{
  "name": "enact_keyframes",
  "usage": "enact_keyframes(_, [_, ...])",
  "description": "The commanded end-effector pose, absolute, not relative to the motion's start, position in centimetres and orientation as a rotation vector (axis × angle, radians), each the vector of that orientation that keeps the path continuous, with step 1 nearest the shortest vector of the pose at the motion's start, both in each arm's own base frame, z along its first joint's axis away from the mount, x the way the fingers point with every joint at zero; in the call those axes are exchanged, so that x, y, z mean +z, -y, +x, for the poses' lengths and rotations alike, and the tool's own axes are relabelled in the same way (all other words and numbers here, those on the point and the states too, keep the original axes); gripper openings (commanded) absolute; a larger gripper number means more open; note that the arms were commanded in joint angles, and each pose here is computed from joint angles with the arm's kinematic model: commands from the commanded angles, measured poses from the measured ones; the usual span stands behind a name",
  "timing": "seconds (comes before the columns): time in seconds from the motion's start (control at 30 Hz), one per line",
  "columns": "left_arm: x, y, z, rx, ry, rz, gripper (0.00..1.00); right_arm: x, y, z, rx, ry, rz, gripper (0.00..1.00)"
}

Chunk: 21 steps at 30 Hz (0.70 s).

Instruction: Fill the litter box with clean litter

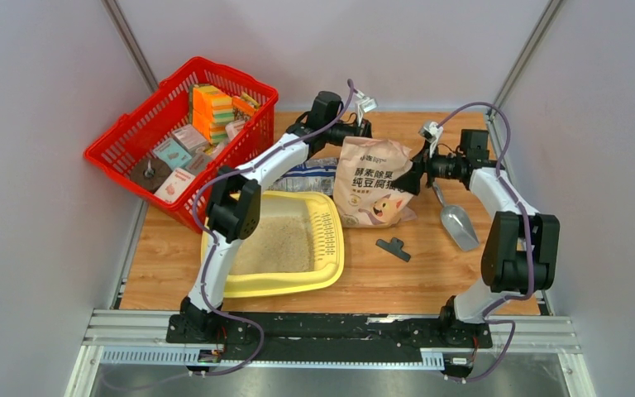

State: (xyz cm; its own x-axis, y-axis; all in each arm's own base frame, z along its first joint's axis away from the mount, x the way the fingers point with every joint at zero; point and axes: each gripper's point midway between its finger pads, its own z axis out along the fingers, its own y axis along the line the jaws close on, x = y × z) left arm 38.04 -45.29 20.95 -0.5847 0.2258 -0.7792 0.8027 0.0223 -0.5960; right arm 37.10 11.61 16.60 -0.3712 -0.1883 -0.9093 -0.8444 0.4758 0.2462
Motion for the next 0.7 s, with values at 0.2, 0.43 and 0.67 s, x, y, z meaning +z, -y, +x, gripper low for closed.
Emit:
enact_keyframes(0.2, [22.4,45.2,37.9,-1.606,-1.788,1.078,0.29,18.6,-13.4,38.3,1.07,-1.705,-0.937,0.81])
enact_keyframes(0.43, [22.2,44.8,38.2,-1.613,-1.81,1.062,0.28,18.1,-14.2,37.0,1.115,-1.722,-0.895,0.77])
enact_keyframes(0.67, [22.7,44.7,38.6,-1.58,-1.805,1.05,0.29,19.4,-14.1,37.7,0.994,-1.734,-0.843,0.85])
